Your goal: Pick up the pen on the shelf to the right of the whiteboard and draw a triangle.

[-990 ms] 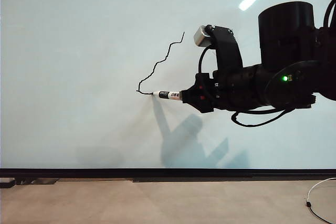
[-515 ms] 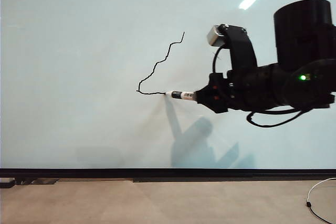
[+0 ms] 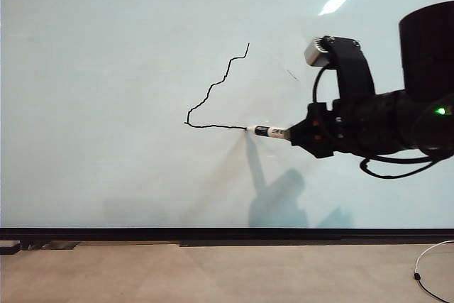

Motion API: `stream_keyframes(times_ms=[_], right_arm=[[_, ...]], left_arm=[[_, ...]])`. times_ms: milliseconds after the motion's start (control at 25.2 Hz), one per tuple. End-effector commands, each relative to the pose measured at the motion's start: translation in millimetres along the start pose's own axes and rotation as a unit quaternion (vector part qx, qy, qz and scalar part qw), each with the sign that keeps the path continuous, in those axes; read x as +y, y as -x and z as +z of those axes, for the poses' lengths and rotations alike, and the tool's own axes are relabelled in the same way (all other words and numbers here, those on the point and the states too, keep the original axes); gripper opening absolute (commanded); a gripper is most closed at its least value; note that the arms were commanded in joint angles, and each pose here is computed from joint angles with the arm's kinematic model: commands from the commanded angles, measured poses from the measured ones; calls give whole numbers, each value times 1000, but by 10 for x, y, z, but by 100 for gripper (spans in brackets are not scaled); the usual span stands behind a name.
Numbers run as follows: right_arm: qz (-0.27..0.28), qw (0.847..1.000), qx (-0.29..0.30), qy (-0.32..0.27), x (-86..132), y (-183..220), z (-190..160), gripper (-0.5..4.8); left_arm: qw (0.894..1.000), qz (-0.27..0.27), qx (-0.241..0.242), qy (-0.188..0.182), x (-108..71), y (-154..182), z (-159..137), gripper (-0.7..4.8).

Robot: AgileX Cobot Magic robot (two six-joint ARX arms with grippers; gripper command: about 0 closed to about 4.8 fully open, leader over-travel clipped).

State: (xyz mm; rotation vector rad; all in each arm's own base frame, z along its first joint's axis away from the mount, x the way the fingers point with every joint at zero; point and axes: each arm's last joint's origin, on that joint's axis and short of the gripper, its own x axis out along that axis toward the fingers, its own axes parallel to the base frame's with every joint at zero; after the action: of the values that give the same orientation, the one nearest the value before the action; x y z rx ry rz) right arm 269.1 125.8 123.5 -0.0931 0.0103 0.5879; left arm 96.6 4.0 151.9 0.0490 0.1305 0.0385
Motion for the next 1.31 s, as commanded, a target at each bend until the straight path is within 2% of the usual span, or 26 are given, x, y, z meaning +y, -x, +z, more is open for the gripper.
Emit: stream_keyframes(times_ms=[40, 515, 1307], right_arm=[[-45, 999, -21, 0, -84, 42, 43, -3], [-77, 997, -13, -2, -248, 226, 30, -3], [-105, 994, 7, -3, -353, 417, -50, -3]], left_arm=[[1000, -2, -5, 0, 0, 4, 19, -5], [1000, -2, -5, 0, -1, 4, 19, -5], [1000, -2, -5, 0, -1, 4, 19, -5]])
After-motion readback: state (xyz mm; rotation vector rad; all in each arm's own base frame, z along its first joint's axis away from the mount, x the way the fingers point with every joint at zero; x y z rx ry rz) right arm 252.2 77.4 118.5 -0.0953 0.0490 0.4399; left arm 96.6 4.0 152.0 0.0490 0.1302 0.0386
